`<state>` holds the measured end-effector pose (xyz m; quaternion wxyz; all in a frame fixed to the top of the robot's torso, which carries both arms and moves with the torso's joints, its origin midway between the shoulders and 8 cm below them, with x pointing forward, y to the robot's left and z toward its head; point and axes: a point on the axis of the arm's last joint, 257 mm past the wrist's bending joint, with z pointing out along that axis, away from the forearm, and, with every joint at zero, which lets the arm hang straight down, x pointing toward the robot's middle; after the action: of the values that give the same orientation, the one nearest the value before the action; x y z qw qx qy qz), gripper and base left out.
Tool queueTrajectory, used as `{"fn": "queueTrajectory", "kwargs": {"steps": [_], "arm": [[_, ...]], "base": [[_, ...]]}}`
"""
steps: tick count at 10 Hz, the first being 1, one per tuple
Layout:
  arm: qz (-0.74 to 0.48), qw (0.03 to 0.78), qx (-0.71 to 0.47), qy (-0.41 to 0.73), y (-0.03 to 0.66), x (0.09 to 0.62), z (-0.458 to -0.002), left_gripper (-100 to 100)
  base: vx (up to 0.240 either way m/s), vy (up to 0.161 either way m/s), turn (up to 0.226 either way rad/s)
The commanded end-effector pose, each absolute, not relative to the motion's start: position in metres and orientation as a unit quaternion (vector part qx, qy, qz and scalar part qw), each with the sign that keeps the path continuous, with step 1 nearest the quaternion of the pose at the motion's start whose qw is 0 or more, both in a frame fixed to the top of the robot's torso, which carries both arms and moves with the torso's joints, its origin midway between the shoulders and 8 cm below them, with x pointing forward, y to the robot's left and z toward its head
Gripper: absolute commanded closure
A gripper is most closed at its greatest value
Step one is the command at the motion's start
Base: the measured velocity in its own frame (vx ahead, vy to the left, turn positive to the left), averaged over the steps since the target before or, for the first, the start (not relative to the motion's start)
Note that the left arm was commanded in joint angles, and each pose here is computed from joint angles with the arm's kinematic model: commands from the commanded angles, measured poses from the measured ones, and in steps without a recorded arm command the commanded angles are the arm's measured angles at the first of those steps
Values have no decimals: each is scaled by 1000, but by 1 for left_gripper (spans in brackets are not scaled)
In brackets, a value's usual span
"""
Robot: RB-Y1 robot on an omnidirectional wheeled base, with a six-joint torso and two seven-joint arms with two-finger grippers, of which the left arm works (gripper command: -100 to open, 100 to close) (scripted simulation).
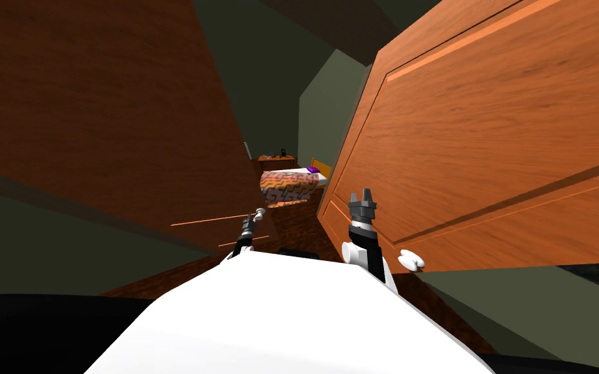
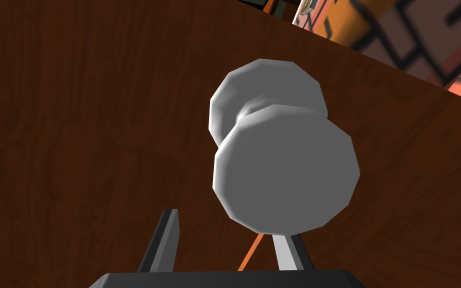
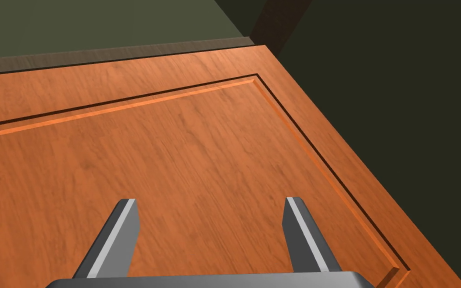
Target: Pull the door open
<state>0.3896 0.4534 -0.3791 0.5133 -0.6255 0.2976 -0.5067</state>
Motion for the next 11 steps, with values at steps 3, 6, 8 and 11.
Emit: {"fn": "queueTrajectory", "kwargs": {"steps": [3, 6, 8, 11], "arm": [[-534, 480, -644, 266, 438, 392, -385, -100], [-555, 455, -657, 231, 434, 393, -385, -100], [-575, 429, -668, 196, 431, 394, -385, -100], [-596, 399, -679, 155, 426, 396, -385, -100]], "base": [[-71, 2, -40], [-43, -20, -60], [-56, -14, -37], [-63, 8, -36]]}}
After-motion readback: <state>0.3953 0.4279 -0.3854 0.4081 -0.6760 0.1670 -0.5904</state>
